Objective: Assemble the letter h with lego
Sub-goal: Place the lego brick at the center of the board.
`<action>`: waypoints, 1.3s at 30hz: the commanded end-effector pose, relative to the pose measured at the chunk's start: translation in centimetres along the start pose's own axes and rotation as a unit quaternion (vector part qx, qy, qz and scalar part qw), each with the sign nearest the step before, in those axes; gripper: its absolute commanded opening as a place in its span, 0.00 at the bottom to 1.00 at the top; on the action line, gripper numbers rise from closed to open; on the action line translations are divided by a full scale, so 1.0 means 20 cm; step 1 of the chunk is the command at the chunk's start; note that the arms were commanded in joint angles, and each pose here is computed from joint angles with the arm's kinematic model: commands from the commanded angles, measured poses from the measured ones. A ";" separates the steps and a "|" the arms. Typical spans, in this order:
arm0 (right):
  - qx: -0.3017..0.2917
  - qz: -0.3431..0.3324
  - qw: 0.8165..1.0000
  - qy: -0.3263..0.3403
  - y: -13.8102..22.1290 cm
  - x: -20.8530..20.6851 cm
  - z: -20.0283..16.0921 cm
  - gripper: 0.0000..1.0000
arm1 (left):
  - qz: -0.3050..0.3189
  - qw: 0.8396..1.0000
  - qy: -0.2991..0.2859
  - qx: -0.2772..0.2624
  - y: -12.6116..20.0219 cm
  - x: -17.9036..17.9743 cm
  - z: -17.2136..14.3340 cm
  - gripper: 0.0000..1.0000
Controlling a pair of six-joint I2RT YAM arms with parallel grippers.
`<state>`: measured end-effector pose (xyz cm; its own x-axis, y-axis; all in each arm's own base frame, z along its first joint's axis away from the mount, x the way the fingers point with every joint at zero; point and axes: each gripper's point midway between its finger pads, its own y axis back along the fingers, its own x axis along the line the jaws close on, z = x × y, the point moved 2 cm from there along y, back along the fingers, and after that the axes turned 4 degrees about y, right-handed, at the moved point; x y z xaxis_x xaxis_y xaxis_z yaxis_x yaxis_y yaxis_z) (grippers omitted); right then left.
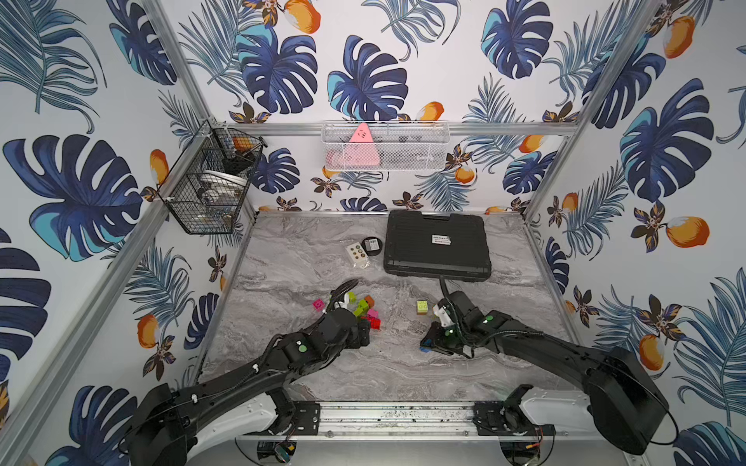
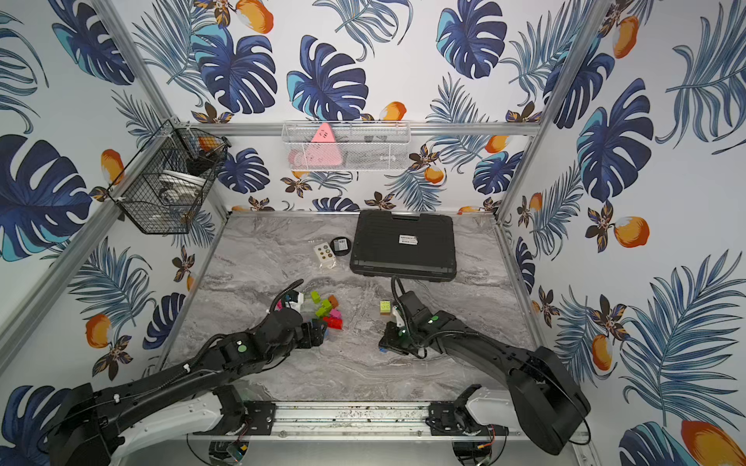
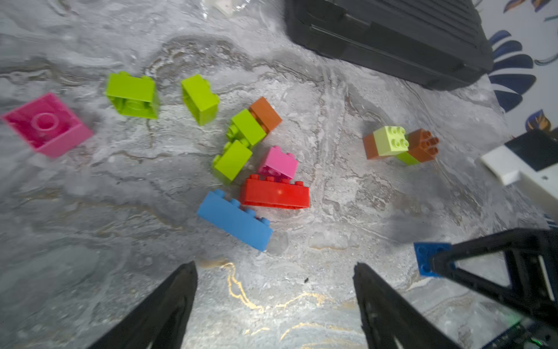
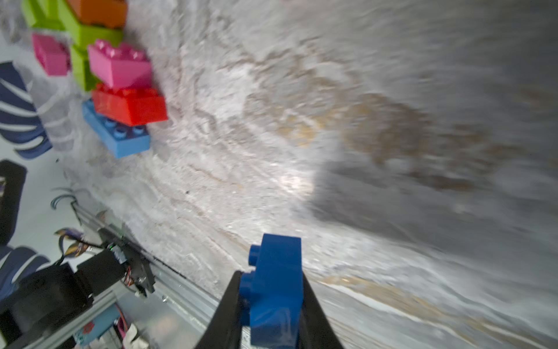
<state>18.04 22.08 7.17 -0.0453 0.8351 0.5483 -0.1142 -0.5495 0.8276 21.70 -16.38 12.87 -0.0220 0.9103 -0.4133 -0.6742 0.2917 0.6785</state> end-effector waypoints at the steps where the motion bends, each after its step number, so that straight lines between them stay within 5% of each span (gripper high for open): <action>1: -0.017 0.083 0.995 0.042 -0.07 0.21 0.06 0.19 | 0.052 0.998 0.021 -0.022 0.03 0.12 0.01 0.86; 9: 0.006 0.029 0.998 0.052 -0.20 0.06 -0.01 0.21 | 0.072 0.997 0.017 -0.017 0.01 0.13 0.01 0.86; 19: 0.017 -0.066 0.996 0.059 -0.17 -0.14 -0.08 0.45 | 0.080 0.997 0.012 -0.002 -0.04 0.14 -0.03 0.86; 23: 0.016 -0.075 0.995 0.062 -0.16 -0.16 -0.08 0.46 | 0.077 0.997 0.013 -0.004 -0.03 0.13 -0.03 0.86; 26: 0.023 -0.056 0.996 0.071 -0.14 -0.11 -0.09 0.45 | 0.044 0.999 0.002 0.000 -0.05 0.08 -0.03 0.86; 31: 0.020 -0.083 0.992 0.095 -0.04 -0.08 -0.06 0.62 | -0.036 0.999 -0.013 0.002 -0.07 -0.04 -0.05 0.90; 39: 0.046 -0.194 0.972 0.126 0.00 -0.09 -0.02 0.60 | -0.008 1.000 0.000 -0.009 -0.07 0.02 -0.04 0.90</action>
<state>18.64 22.23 6.84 -0.2543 0.9276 0.2735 -0.1201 -0.3109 0.9428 21.68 -16.77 10.77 -0.0020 0.9107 -0.4131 -0.6637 0.3078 0.6818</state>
